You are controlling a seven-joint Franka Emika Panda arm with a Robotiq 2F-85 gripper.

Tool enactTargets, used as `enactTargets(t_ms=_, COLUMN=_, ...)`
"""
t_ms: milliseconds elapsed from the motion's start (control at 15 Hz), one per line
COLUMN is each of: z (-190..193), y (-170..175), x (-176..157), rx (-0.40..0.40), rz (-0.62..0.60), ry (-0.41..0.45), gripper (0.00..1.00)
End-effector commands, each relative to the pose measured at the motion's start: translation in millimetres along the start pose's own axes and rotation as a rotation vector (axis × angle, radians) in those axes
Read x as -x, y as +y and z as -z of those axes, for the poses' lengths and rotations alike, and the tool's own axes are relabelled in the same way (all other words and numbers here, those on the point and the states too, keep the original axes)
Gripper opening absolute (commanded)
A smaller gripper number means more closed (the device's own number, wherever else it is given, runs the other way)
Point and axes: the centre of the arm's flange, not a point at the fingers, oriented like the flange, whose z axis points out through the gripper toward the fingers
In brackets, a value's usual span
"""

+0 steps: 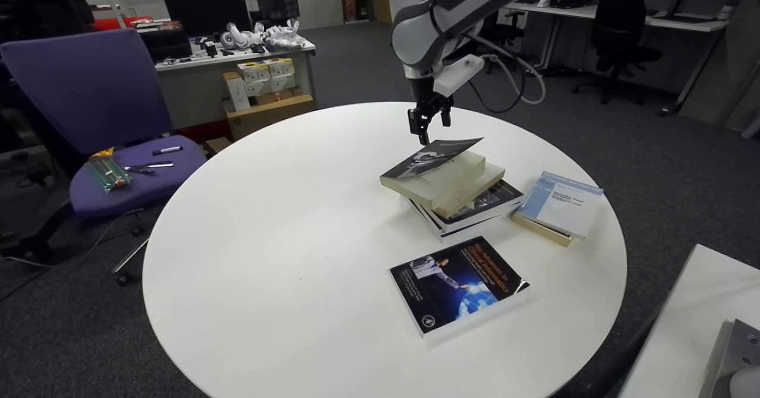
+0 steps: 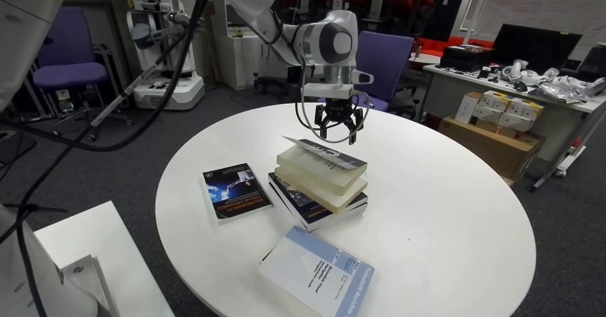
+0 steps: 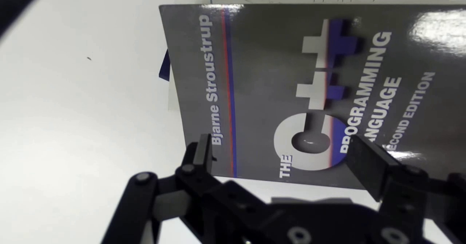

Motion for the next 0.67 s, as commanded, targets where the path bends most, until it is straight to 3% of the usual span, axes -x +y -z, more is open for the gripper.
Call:
enactTargets(t_ms=0, z=1, y=0, x=0, rx=0.0, rz=0.0, ry=0.002, gripper=1.0)
enactTargets(t_ms=600, z=-4, y=4, x=-12, rx=0.012, rz=-0.034, ry=0.012, gripper=1.0)
